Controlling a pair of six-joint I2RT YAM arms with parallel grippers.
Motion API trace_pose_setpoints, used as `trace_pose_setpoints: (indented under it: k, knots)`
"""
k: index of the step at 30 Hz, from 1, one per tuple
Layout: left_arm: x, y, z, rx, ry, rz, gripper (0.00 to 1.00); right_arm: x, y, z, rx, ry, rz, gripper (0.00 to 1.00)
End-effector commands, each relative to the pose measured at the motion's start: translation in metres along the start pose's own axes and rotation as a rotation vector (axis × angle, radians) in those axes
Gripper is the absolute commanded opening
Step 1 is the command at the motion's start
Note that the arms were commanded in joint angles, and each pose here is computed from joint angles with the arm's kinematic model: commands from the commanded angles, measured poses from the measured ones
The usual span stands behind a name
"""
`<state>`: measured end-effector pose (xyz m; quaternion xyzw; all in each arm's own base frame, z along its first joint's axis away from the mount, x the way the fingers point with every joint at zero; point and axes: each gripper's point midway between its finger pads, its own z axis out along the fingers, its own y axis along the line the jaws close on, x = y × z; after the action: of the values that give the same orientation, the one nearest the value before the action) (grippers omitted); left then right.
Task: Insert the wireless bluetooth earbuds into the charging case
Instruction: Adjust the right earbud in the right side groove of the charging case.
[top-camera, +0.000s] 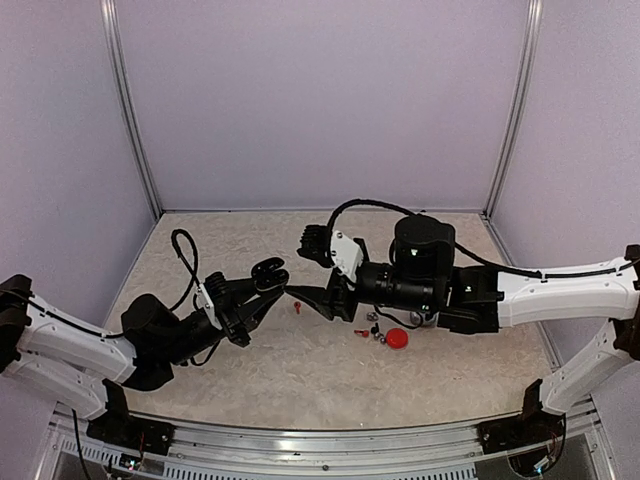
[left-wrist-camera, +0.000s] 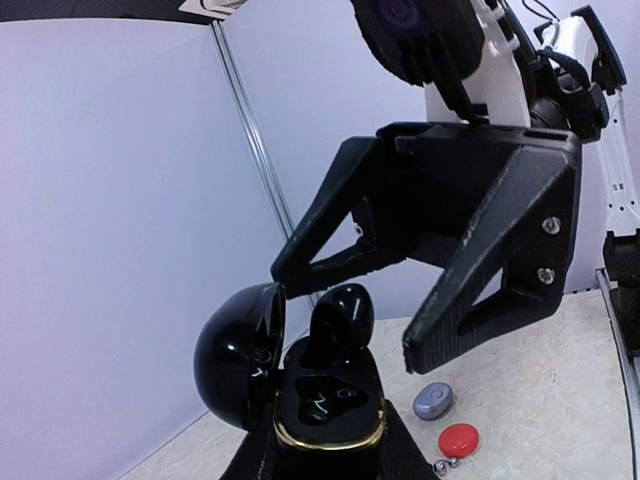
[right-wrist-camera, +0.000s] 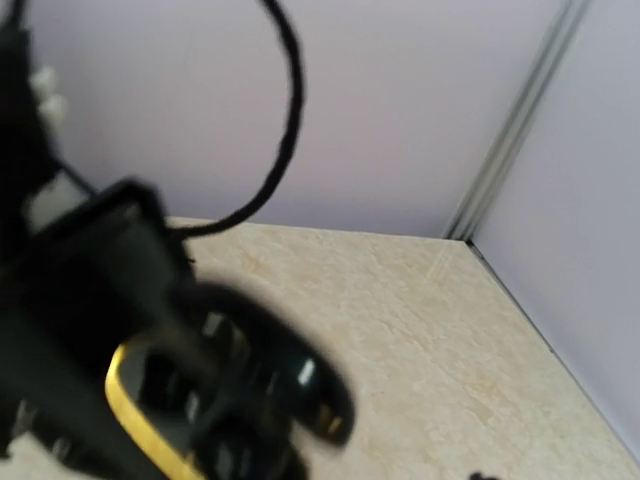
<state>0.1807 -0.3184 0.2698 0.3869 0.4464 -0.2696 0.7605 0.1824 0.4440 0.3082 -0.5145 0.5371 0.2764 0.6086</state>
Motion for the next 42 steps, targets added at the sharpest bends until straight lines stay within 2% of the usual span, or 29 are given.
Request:
trace_pose_setpoints:
  k: [1, 12, 13, 15, 16, 21, 30, 42]
  knots:
    - [-0.037, 0.014, 0.005, -0.016, -0.118, -0.102, 0.0, -0.006, 0.012, -0.018, -0.083, -0.036, 0.005, 0.66]
    - [-0.041, 0.026, 0.003, -0.032, -0.107, -0.301, 0.0, -0.035, 0.012, -0.048, -0.119, -0.142, 0.041, 0.8]
    - [-0.044, 0.023, 0.001, -0.014, -0.113, -0.301, 0.0, -0.036, 0.01, -0.05, -0.114, -0.148, 0.045, 0.83]
    - [-0.046, 0.016, -0.003, 0.032, -0.12, -0.299, 0.0, -0.035, 0.002, -0.053, -0.081, -0.143, 0.065, 0.97]
    - [-0.046, 0.013, -0.003, 0.047, -0.115, -0.306, 0.0, -0.035, 0.0, -0.053, -0.077, -0.139, 0.074, 0.99]
    - [-0.044, 0.003, -0.002, 0.108, -0.08, -0.349, 0.0, -0.036, -0.011, -0.048, -0.091, -0.105, 0.143, 0.99]
    - [-0.042, -0.01, 0.001, 0.185, -0.062, -0.331, 0.0, -0.051, -0.006, -0.033, -0.166, -0.102, 0.21, 1.0]
    - [-0.038, -0.022, 0.006, 0.246, -0.039, -0.31, 0.0, -0.041, -0.013, -0.014, -0.128, -0.049, 0.243, 0.99]
